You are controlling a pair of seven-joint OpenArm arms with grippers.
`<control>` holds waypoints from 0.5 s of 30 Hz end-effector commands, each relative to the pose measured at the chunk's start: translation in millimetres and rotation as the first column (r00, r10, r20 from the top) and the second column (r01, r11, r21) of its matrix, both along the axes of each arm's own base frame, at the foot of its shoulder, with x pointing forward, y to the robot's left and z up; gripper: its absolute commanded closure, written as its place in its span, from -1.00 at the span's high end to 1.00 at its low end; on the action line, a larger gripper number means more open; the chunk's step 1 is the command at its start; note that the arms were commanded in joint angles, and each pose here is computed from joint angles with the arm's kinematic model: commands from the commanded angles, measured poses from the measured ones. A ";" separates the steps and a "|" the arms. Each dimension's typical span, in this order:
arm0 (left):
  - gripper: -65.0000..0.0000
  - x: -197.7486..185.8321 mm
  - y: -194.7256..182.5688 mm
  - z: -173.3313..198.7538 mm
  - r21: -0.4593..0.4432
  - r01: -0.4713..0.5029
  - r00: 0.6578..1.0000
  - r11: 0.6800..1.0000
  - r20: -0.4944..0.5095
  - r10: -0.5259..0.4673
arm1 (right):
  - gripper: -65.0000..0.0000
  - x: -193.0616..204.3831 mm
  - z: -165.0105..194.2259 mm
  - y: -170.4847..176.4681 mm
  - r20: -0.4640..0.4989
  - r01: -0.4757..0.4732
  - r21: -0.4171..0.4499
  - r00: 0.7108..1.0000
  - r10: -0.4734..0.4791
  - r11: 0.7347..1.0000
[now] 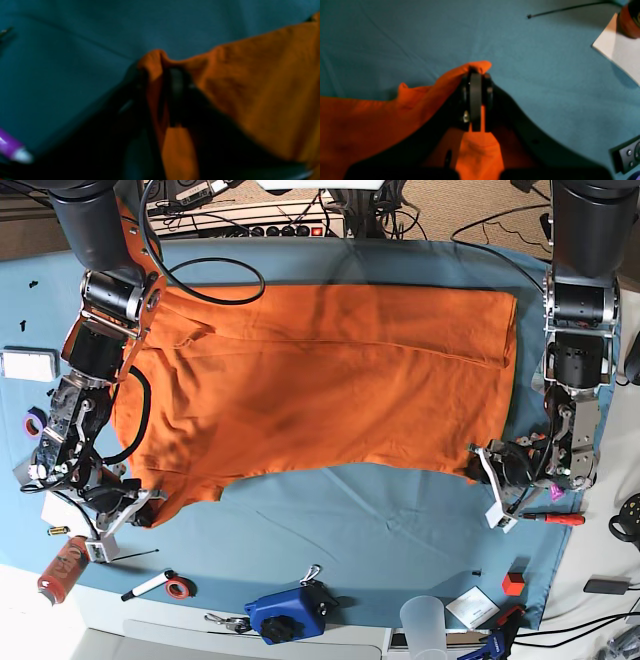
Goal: Layout the t-shirt on the table in an organized manner, then fold the t-shirt properly
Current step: 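Grasp the shirt hem corners with both grippers, then fold the shirt lengthwise in half, hem toward collar, with both grippers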
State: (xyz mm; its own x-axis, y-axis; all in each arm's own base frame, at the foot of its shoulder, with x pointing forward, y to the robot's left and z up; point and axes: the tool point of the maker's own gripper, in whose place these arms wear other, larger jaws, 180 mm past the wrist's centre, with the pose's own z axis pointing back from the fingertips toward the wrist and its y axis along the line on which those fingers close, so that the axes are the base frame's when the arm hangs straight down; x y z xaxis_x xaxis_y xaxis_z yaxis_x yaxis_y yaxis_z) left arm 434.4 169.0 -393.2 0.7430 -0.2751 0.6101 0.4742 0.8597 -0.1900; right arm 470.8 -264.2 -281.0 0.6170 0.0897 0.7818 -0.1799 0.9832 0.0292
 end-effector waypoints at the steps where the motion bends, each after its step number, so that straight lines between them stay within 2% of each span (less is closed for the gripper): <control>1: -1.00 10.9 6.3 16.8 -0.005 -0.004 0.999 1.000 0.037 0.004 | -1.00 14.2 33.4 -6.6 0.107 0.006 -0.002 0.994 -0.005 1.000; 4: -1.00 10.3 9.3 23.8 -0.032 -0.021 1.000 0.999 0.023 0.022 | -1.00 17.0 40.1 -7.1 0.138 -0.002 -0.005 0.990 0.003 1.000; 7: -1.00 12.9 13.5 43.0 -0.121 -0.067 0.997 0.990 0.018 0.069 | -1.00 18.7 47.6 -7.2 0.164 -0.010 0.017 0.987 0.007 1.000; 11: -1.00 17.7 27.2 77.6 -0.303 -0.139 0.987 0.943 0.036 0.157 | -1.00 17.7 56.5 -6.7 0.192 -0.039 0.051 0.981 0.029 0.998; 15: -1.00 10.8 38.3 98.1 -0.426 -0.132 0.985 0.895 0.046 0.167 | -1.00 12.7 61.5 -7.0 0.185 -0.067 0.073 0.981 0.052 0.995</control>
State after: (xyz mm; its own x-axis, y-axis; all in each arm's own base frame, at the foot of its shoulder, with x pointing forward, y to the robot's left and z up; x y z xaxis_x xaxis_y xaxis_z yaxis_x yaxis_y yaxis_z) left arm 431.7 202.4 -320.1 0.7528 0.1153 0.6481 0.3428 0.7718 -0.5356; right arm 473.4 -265.0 -252.4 0.5369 0.0521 0.8420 -0.2430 0.9654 0.0951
